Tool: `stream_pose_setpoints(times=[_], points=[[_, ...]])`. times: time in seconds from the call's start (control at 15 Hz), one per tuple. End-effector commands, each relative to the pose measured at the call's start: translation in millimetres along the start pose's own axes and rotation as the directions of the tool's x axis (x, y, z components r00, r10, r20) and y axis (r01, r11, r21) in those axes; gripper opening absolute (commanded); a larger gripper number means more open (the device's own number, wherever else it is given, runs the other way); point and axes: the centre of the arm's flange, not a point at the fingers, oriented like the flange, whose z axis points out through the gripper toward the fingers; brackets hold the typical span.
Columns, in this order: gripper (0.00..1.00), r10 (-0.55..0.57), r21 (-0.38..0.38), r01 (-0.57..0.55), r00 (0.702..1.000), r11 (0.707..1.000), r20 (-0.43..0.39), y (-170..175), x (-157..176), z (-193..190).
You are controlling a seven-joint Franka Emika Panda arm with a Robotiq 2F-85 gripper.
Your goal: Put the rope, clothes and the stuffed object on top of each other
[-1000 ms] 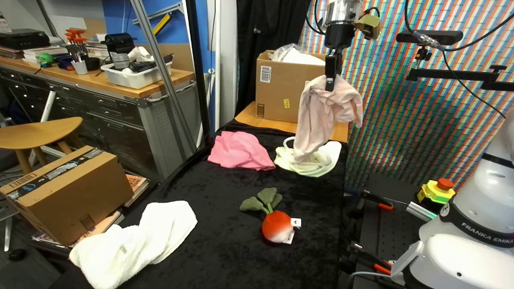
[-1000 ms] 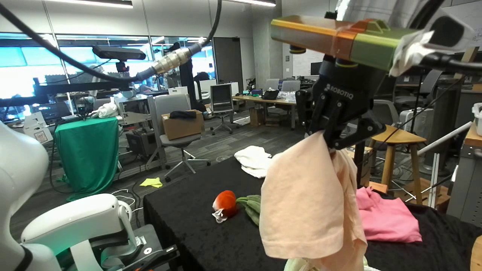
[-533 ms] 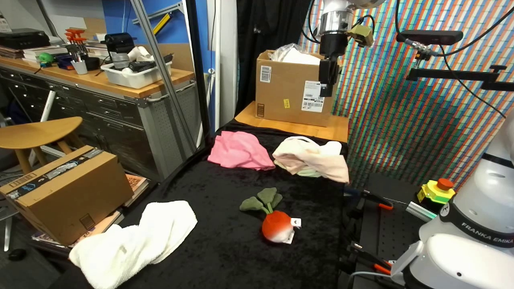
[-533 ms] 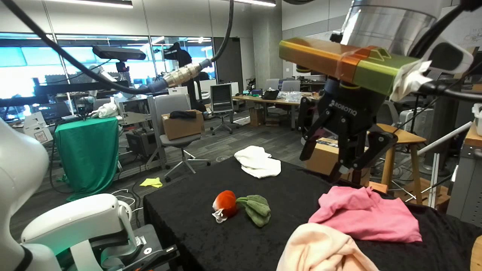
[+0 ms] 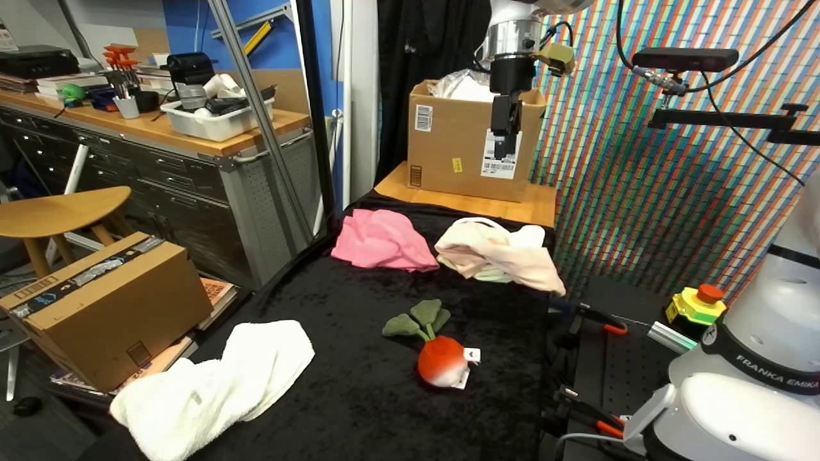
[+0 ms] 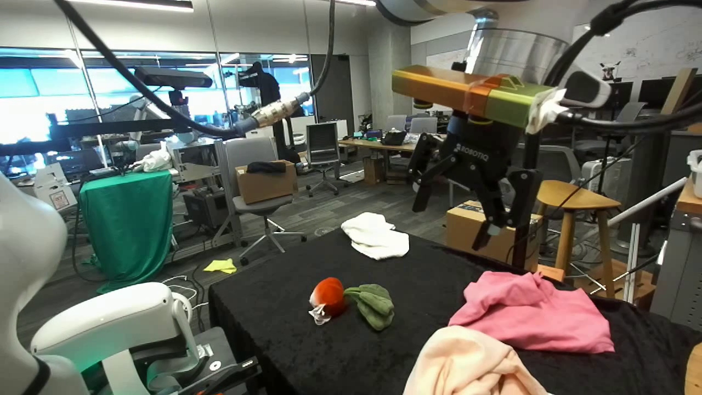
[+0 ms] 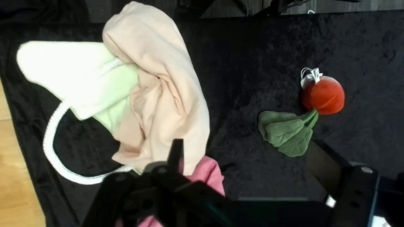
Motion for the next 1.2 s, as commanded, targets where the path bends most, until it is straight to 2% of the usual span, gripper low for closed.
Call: stream_pose_setpoints(times=[0.0,0.33,0.53,1.13], points=[[1.0,-0.126,-0.066,0.129,0.991,0.989,0.036,-54.2,33.1,6.2],[1.0,-0.309,-0.116,0.325,0.941,0.938,0.139,-145.2,65.7,36.2],[1.0,-0.377,-0.131,0.402,0.908,0.906,0.18,-196.7,82.4,61.3],[1.0,-0.544,-0.15,0.572,0.817,0.807,0.19,-308.2,136.5,135.4]])
